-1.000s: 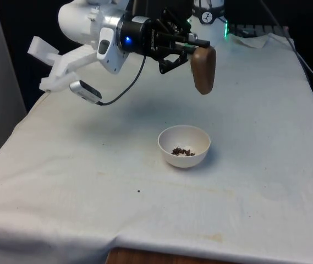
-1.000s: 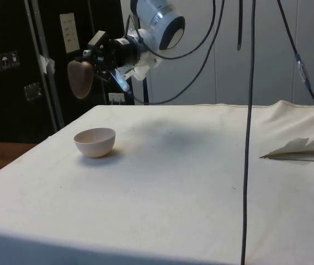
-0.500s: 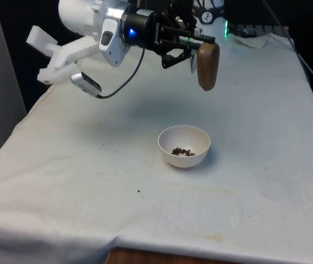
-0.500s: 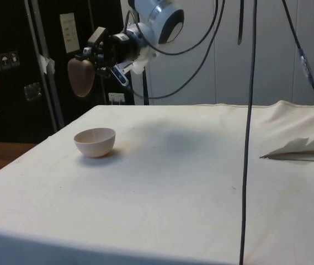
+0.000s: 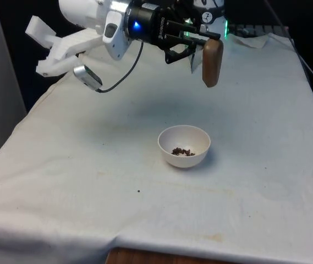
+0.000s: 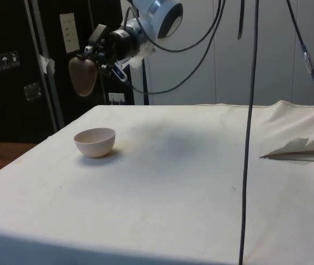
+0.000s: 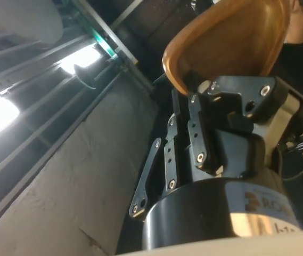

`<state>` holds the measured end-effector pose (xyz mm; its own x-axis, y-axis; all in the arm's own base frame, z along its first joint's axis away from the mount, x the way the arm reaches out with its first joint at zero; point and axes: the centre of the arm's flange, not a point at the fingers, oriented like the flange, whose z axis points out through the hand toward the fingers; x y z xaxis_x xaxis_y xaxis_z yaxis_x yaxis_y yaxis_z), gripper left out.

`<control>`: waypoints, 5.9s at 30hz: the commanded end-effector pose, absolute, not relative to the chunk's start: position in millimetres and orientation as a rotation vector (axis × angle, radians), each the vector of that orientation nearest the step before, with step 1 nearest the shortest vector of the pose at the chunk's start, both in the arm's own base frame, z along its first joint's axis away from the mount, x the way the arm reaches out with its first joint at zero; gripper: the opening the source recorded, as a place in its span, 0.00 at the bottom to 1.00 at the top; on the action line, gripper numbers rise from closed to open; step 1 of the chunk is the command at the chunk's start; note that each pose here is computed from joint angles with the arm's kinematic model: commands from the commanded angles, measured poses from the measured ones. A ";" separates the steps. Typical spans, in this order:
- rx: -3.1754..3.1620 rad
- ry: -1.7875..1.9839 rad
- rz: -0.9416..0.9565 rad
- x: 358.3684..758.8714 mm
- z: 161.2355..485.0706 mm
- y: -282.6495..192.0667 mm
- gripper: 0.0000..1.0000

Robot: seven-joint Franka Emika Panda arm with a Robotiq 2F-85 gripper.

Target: Pour the coffee beans from the cup into the bowl.

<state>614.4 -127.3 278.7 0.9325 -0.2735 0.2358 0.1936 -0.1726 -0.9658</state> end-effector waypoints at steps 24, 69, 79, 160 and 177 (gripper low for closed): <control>-1.808 -0.045 -0.370 607.3 287.0 -110.7 0.01; -2.059 -0.289 -0.179 581.6 268.6 -102.9 0.01; -2.071 -0.355 -0.174 580.2 264.7 -106.0 0.01; -2.551 -0.353 -0.132 579.6 252.9 -155.7 0.01; -2.661 -0.312 -0.123 581.3 250.9 -168.8 0.01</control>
